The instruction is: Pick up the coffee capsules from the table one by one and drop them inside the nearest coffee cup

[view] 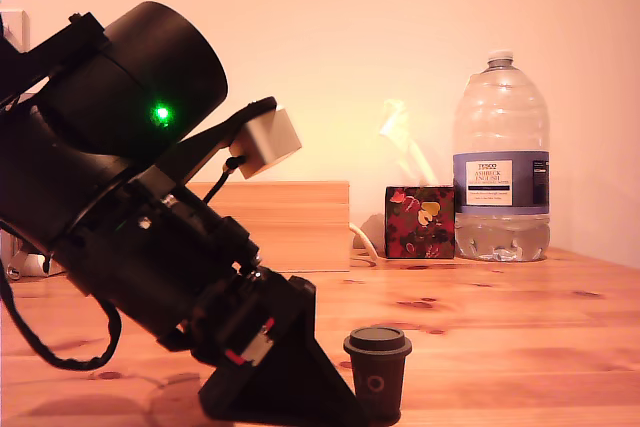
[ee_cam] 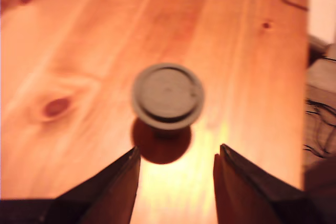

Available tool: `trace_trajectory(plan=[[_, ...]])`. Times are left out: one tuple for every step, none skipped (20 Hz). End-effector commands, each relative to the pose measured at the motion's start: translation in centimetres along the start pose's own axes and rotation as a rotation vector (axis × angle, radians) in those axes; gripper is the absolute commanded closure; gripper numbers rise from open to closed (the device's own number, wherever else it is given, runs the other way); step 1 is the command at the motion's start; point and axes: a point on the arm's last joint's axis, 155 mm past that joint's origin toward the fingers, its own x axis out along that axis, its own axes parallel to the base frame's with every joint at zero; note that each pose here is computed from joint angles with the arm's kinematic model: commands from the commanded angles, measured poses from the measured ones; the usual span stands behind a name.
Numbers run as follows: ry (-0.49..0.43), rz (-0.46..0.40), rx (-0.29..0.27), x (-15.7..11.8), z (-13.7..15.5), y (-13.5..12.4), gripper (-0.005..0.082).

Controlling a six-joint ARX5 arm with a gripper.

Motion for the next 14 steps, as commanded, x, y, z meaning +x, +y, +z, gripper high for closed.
trace_trajectory(plan=[[-0.035,0.016,0.008,-0.2,1.1,0.4,0.0319],[-0.041,0.017,0.009,-0.2,1.2,0.4,0.0319],[-0.042,0.017,0.01,-0.1,1.2,0.4,0.0319],[-0.043,0.016,0.012,0.0,1.2,0.4,0.0319],[-0.043,0.012,0.015,0.3,1.1,0.3,0.0319],[-0.048,0.01,0.02,0.6,1.1,0.2,0.0319],[-0.054,0.008,0.025,0.7,1.3,0.1,0.0319],[-0.057,0.007,0.027,0.9,1.4,0.1,0.0319],[-0.059,0.005,0.029,0.9,1.6,0.0,0.0319],[-0.059,0.002,0.031,1.0,1.7,-0.1,0.0319],[-0.06,0.002,0.033,1.1,1.8,-0.1,0.0319],[-0.056,-0.002,0.036,1.4,1.8,-0.2,0.0319],[-0.047,-0.005,0.04,1.6,1.7,-0.2,0.0319],[-0.04,-0.008,0.039,2.0,1.7,-0.2,0.0319]])
